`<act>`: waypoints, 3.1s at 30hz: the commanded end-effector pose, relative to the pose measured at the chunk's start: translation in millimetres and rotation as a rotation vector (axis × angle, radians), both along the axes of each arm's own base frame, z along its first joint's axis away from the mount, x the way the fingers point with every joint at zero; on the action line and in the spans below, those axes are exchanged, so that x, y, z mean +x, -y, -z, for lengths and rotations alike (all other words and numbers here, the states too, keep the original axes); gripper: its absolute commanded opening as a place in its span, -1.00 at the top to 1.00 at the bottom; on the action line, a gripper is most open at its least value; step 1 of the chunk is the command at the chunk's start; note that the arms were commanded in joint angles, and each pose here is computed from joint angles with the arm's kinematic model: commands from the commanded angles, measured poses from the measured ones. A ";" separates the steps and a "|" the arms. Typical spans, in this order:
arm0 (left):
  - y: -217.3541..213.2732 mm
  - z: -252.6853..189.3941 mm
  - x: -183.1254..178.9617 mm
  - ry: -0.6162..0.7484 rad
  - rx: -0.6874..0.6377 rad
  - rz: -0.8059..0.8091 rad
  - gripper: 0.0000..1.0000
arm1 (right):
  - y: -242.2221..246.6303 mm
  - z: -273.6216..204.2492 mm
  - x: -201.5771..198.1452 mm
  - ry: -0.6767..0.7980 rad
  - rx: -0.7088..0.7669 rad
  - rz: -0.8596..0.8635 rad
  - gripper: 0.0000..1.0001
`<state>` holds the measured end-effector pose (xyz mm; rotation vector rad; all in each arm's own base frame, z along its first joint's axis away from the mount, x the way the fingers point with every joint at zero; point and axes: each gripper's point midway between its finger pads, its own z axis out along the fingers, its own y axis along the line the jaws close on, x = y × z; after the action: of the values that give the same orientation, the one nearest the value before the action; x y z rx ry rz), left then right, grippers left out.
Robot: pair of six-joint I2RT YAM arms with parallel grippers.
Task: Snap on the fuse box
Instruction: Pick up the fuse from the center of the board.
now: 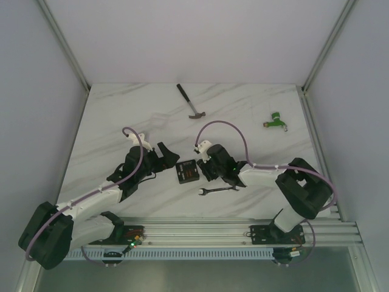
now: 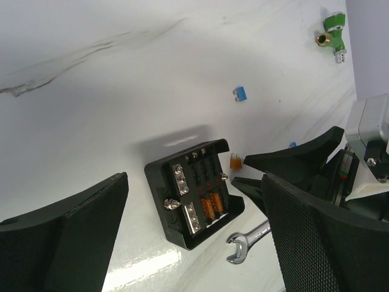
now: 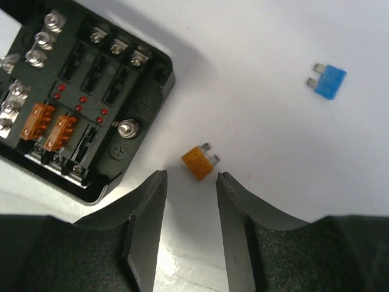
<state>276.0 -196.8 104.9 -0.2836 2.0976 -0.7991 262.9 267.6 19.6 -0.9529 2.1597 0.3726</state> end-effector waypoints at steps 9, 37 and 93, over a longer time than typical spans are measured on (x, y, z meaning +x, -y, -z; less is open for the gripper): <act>-1.9 2.4 -3.6 -0.014 -0.009 -0.003 -1.00 | -4.1 -8.7 16.1 0.012 0.029 0.331 0.04; -3.1 2.2 -6.2 -0.017 -0.012 -0.004 -1.00 | 0.9 9.6 4.1 -0.060 -0.064 0.389 0.12; 25.7 -14.8 -6.6 -0.012 -0.101 0.117 -0.88 | 2.5 -18.5 11.3 0.015 0.014 0.379 0.57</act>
<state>265.1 -207.8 99.2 -0.2599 2.1467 -0.8793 272.2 256.1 19.1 -0.4111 2.3568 0.1047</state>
